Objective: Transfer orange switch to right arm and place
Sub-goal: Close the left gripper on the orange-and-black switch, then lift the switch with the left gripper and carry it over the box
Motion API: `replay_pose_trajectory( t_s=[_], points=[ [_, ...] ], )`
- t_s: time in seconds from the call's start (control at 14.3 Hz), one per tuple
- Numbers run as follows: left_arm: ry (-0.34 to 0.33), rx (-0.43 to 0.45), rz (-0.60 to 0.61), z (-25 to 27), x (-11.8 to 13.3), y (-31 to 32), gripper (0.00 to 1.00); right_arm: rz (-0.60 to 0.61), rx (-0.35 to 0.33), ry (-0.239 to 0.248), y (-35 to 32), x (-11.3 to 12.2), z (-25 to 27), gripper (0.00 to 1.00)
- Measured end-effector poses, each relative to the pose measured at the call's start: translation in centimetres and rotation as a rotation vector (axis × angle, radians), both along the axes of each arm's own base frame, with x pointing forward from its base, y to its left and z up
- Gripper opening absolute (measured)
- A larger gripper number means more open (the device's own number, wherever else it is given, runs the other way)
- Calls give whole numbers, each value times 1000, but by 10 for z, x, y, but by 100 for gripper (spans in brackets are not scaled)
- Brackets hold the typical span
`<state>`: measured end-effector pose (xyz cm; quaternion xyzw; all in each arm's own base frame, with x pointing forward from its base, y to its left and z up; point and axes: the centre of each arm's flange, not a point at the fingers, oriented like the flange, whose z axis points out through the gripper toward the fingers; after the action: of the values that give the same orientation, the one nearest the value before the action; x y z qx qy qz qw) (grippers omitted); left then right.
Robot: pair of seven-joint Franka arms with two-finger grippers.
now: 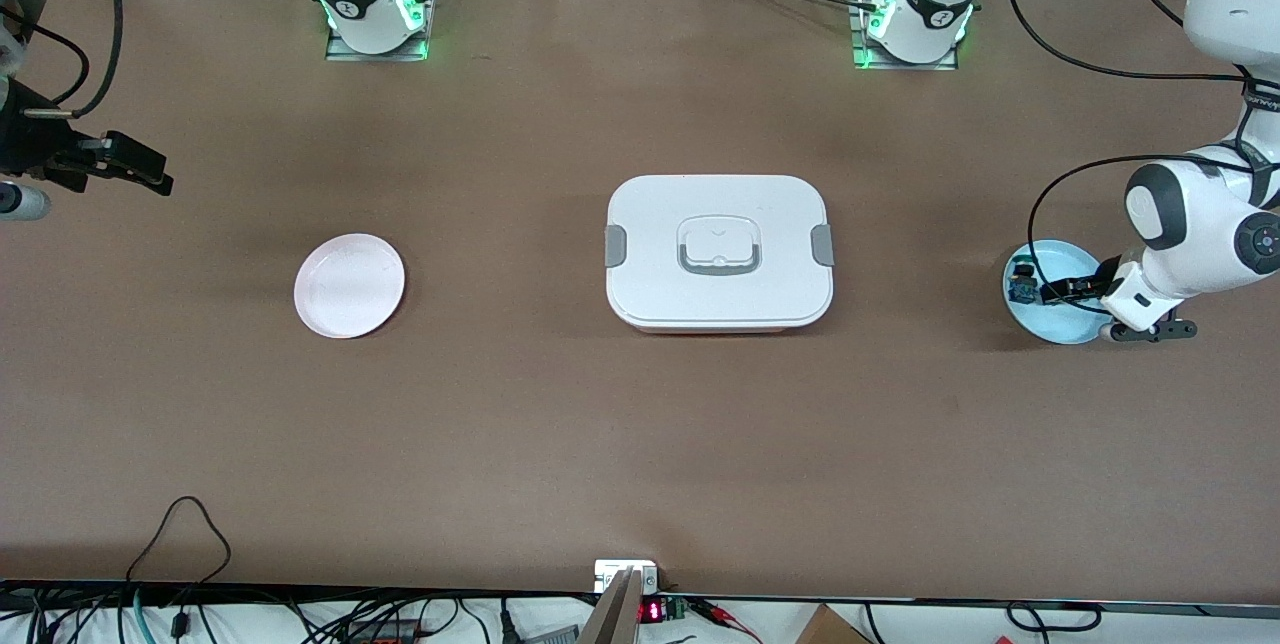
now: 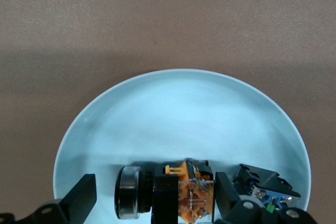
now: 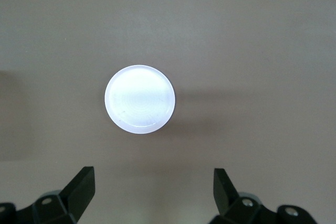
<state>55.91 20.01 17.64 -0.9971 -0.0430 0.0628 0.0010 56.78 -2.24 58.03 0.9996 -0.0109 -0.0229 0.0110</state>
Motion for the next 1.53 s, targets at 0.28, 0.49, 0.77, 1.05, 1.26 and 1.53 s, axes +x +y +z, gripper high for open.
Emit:
replay_pose_trajectory(
  t_s=[0.28, 0.49, 0.77, 1.05, 1.26, 1.53],
  points=[
    [14, -5, 0, -6, -4, -2, 96, 0, 0, 0, 0, 0, 0, 100],
    [64, -21, -4, -8, -9, -3, 72, 0, 0, 0, 0, 0, 0, 100],
    [126, -42, -17, 18, 9, -5, 72, 2, 0, 0, 1, 0, 0, 100],
    [114, -43, -111, 92, 55, -21, 72, 4, 0, 0, 3, 0, 0, 100],
    [174, -88, -250, 146, 77, -59, 72, 6, 0, 1, 4, 0, 0, 100],
    [306, -265, -492, 189, 77, -142, 72, 8, 0, 1, 4, 0, 0, 100]
  ],
)
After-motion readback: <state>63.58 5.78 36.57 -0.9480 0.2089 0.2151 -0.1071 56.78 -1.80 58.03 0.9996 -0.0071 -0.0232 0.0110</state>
